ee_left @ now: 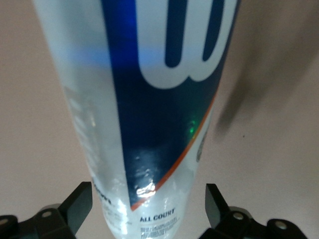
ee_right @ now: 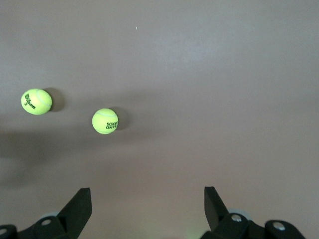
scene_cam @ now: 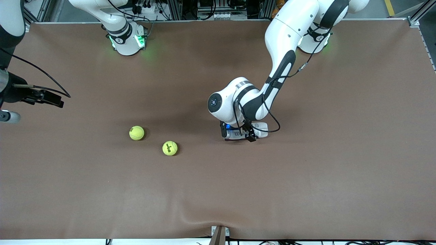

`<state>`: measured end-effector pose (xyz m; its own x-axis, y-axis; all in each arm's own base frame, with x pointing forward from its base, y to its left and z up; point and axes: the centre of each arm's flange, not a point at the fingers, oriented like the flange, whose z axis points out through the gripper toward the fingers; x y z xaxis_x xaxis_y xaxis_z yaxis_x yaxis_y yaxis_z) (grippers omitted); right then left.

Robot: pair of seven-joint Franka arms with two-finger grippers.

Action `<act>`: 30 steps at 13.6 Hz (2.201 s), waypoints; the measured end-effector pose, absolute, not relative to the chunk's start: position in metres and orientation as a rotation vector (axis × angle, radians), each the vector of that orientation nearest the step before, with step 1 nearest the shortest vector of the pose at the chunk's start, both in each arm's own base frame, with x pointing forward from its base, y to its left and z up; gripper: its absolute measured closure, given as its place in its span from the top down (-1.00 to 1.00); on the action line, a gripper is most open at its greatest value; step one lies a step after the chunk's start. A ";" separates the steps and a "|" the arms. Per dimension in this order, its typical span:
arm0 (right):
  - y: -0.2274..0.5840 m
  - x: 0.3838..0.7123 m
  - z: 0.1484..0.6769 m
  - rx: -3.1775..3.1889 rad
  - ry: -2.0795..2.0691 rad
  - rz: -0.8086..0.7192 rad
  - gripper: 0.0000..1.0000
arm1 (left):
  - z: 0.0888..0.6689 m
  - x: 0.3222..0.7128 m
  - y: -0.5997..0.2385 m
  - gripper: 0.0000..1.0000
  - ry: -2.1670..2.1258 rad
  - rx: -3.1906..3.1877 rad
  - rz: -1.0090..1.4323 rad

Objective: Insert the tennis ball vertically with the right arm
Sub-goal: 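Grasp the Wilson tube with the left gripper while the right gripper advances, then lift the tube upright with the left gripper, opening toward the balls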

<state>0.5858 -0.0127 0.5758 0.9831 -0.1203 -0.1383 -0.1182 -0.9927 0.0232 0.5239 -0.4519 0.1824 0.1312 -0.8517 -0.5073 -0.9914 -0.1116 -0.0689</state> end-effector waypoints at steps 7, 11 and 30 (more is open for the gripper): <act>-0.009 0.599 0.537 3.095 -0.178 -0.330 1.00 | 0.164 0.525 -0.445 1.00 1.784 -2.004 0.522; -0.001 0.606 0.503 3.074 -0.157 -0.440 1.00 | 0.162 0.530 -0.444 1.00 1.791 -2.006 0.493; 0.002 0.617 0.435 3.042 -0.149 -0.562 1.00 | 0.165 0.529 -0.450 0.44 1.804 -1.954 0.461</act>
